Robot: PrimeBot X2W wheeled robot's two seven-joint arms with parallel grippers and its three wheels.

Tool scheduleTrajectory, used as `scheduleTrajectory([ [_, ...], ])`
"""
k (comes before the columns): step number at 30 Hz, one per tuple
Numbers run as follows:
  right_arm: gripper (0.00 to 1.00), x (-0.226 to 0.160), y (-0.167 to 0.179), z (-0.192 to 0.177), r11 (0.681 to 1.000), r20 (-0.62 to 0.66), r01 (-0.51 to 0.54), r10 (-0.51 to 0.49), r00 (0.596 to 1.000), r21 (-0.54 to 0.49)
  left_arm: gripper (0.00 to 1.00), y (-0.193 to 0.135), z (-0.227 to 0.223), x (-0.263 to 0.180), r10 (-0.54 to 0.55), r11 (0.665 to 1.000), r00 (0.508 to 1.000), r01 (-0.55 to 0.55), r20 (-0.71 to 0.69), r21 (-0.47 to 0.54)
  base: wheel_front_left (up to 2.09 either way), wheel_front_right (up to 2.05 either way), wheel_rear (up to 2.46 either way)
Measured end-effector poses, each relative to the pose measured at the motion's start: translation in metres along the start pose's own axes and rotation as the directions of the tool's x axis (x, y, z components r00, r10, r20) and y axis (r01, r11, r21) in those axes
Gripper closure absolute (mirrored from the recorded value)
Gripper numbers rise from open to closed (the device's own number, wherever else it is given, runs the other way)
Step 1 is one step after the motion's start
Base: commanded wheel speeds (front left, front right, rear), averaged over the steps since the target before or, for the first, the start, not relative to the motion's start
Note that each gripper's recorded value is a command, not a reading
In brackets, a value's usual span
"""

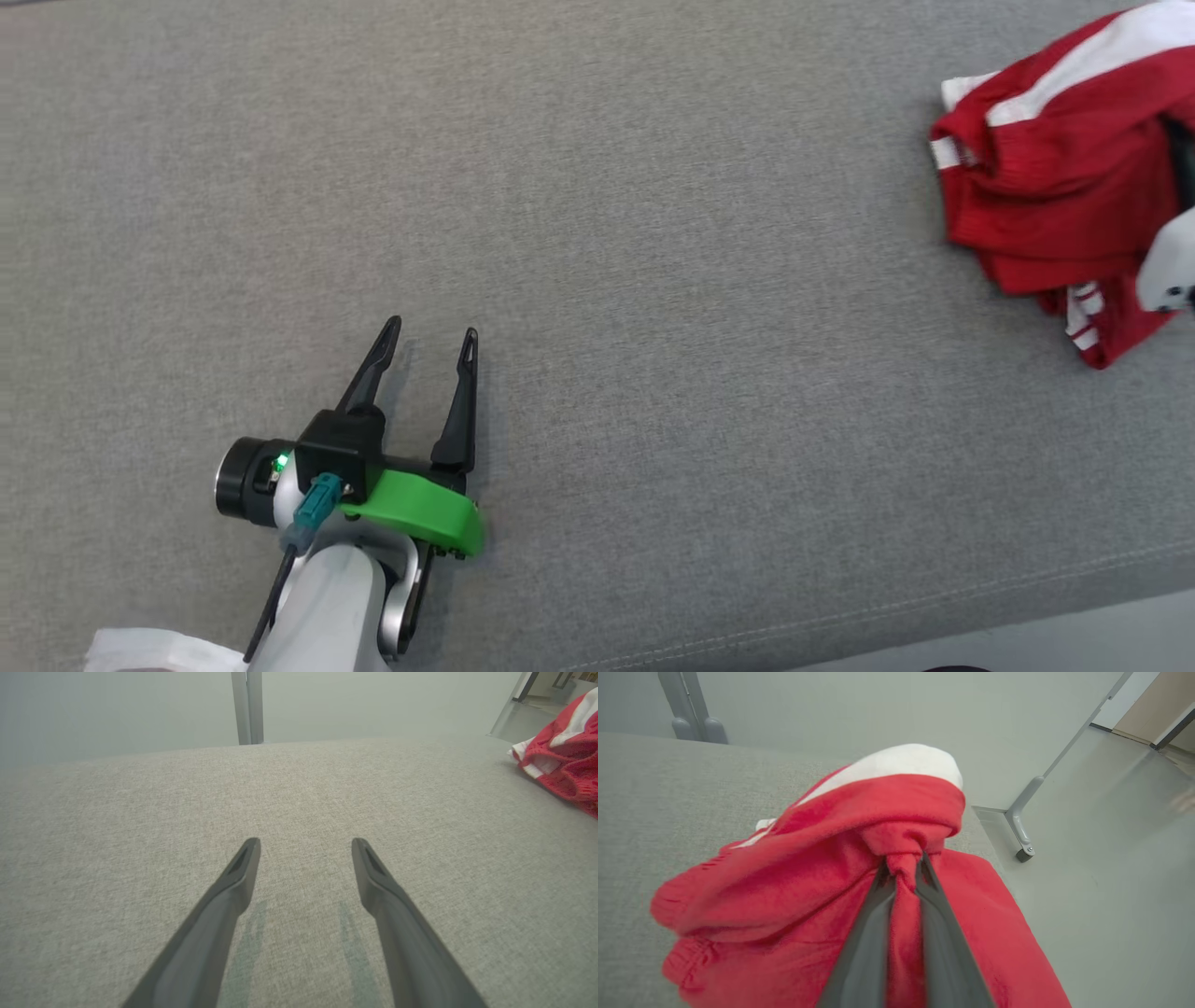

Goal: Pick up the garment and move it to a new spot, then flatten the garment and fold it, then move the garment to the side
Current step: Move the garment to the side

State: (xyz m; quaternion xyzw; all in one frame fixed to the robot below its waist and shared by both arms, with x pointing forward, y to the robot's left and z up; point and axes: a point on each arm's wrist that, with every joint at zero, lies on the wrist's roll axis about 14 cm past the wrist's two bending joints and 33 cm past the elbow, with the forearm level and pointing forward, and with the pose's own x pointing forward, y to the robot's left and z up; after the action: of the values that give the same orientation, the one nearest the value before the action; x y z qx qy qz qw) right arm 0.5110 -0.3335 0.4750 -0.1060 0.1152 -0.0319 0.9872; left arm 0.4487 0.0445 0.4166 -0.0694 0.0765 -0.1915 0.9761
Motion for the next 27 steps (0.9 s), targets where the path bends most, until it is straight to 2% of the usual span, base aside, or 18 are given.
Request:
scheduleTrajectory([
  [3,1.0,0.006,-0.026,-0.014,0.998,-0.058,0.058,-0.059,0.997,-0.018,0.0,0.012,-0.003,-0.005,0.034,0.999,0.999,-0.034,-0.009,0.008,0.0,0.0,0.0],
  [4,0.95,0.007,-0.033,-0.019,0.997,-0.077,0.077,-0.078,0.994,-0.017,0.0,0.016,-0.004,-0.007,0.044,0.999,0.999,-0.044,-0.011,0.01,0.0,0.0,0.0],
  [5,0.33,0.008,-0.04,-0.024,0.995,-0.095,0.096,-0.097,0.991,-0.02,0.0,0.02,-0.005,-0.008,0.055,0.998,0.998,-0.055,-0.014,0.012,0.0,0.0,0.0],
  [6,0.0,0.01,-0.049,-0.034,0.992,-0.122,0.127,-0.128,0.984,-0.019,0.0,0.028,-0.006,-0.011,0.076,0.997,0.997,-0.076,-0.019,0.015,0.0,0.0,0.0],
  [10,0.0,0.015,-0.049,-0.042,0.988,-0.116,0.157,-0.155,0.981,0.009,0.0,0.039,-0.008,-0.018,0.113,0.993,0.993,-0.112,-0.026,0.019,0.0,0.0,0.0],
  [13,0.0,0.018,-0.035,-0.033,0.989,-0.065,0.143,-0.14,0.988,0.043,0.0,0.046,-0.005,-0.023,0.142,0.99,0.99,-0.141,-0.022,0.024,0.0,0.0,0.0],
  [20,0.0,0.005,0.038,-0.006,0.993,0.076,-0.003,-0.006,0.997,0.116,0.0,0.055,0.007,-0.039,0.199,0.98,0.98,-0.199,0.001,0.029,0.0,0.0,0.0],
  [27,0.0,-0.03,0.113,0.001,0.97,0.142,-0.149,0.123,0.982,0.194,0.0,0.065,0.019,-0.06,0.252,0.967,0.967,-0.253,0.028,0.03,0.0,0.0,0.0],
])
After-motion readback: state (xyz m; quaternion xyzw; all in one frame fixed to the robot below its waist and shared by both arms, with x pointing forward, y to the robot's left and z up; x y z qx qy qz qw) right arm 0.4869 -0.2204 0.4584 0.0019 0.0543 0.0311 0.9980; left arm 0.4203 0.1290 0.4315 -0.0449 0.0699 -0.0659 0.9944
